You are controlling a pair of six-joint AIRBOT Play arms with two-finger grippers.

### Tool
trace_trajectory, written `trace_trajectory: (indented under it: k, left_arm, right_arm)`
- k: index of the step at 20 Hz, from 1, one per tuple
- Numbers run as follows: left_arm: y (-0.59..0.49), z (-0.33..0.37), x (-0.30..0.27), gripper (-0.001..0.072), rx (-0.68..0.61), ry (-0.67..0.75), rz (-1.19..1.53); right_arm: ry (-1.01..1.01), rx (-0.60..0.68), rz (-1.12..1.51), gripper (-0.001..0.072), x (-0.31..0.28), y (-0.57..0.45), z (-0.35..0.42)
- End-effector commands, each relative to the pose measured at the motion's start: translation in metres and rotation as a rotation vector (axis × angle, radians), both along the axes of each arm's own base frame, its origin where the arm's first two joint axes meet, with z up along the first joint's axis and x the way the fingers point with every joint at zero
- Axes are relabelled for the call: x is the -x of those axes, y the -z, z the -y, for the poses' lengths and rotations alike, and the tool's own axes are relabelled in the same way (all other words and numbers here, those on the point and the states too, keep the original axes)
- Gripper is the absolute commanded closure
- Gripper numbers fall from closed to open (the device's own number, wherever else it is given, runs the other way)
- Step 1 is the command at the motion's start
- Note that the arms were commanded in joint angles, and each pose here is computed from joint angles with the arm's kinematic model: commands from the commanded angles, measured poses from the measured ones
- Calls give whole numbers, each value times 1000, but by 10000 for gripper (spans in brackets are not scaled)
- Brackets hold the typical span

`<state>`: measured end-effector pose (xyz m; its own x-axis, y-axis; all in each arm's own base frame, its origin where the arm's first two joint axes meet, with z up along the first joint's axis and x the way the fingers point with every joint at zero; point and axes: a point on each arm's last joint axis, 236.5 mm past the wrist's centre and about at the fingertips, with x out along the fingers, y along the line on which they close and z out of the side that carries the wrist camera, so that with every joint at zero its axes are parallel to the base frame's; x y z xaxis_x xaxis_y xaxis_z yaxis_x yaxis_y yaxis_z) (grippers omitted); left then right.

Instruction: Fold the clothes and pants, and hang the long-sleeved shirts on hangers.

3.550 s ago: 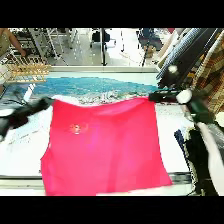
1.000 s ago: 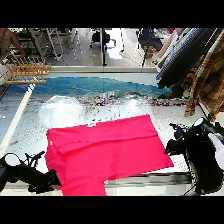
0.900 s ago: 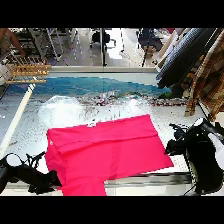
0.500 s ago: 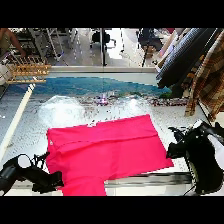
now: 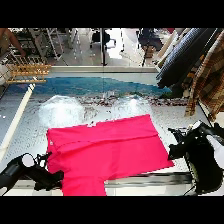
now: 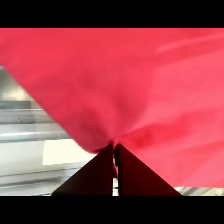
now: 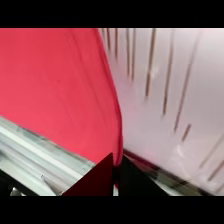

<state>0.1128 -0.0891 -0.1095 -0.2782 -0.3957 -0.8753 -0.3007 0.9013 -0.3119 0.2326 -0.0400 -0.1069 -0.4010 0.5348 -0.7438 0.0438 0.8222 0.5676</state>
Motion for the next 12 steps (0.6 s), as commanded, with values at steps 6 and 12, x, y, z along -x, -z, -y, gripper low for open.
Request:
trace_trajectory:
  k: [6,12]
  left_arm:
    - [-20,31,-7,702,175,61,51]
    - [-52,37,-43,702,223,93,183]
  right_arm:
    - [-37,-76,-36,689,13,-25,-10]
    - [-30,-50,43,676,2,-40,-9]
